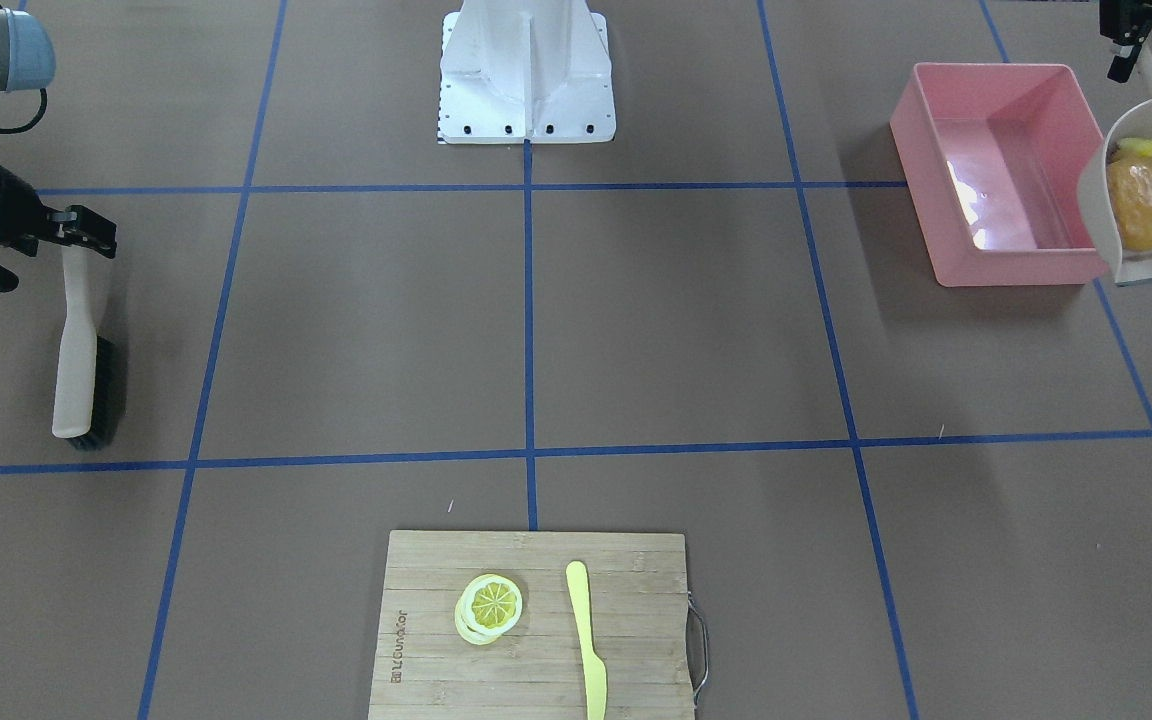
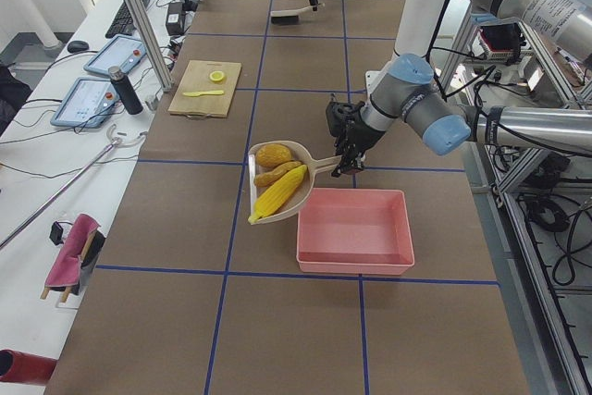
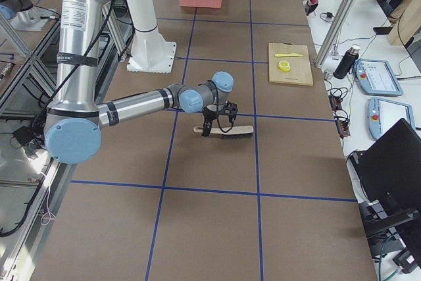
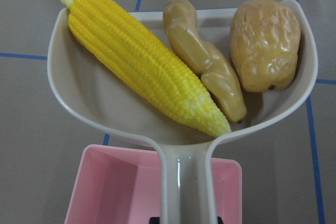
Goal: Sweep and dump trash into bin
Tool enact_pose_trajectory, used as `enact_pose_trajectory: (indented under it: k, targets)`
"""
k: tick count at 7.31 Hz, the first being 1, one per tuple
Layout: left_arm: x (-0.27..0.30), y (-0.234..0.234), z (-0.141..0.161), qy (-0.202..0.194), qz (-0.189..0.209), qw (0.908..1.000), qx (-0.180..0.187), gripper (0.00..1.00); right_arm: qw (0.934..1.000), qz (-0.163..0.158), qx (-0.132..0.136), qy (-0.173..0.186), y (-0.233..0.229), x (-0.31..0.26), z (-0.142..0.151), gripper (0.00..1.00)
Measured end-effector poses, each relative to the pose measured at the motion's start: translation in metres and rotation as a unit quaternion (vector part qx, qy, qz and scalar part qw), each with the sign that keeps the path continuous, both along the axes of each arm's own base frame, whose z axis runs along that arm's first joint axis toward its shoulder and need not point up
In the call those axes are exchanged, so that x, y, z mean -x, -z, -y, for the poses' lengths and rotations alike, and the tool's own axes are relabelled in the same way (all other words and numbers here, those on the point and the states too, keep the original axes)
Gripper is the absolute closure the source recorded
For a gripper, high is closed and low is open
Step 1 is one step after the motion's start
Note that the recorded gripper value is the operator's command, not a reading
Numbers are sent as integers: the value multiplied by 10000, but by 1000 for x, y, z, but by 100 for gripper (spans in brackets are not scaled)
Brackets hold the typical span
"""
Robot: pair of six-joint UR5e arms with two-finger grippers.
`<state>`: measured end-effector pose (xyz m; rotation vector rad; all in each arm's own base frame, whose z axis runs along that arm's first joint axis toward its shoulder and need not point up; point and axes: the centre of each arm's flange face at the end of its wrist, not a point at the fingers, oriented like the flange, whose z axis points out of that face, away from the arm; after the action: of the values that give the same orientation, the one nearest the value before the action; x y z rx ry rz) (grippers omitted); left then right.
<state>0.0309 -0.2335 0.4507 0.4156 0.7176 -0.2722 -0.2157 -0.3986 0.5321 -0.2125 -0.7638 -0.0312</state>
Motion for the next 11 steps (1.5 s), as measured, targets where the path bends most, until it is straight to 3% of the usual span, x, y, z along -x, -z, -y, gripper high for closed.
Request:
enact_pose_trajectory:
  k: [2,4,7,11]
  targets:
    - [6,-15,-3,32,49,9998,-201,100,9987,43,-109,-499,7,-41,26,0]
    - [11,-17,-5,59,178,9993,-337,100,9954,-49,-475,-830,-19,-121,53,0]
    - [11,-16,-9,-38,131,9993,-348,100,9919,-400,-1083,-520,-105,-236,43,0]
    - [10,-14,-15,54,-148,9998,-120,100,9886,-625,-1294,-442,-117,-261,36,0]
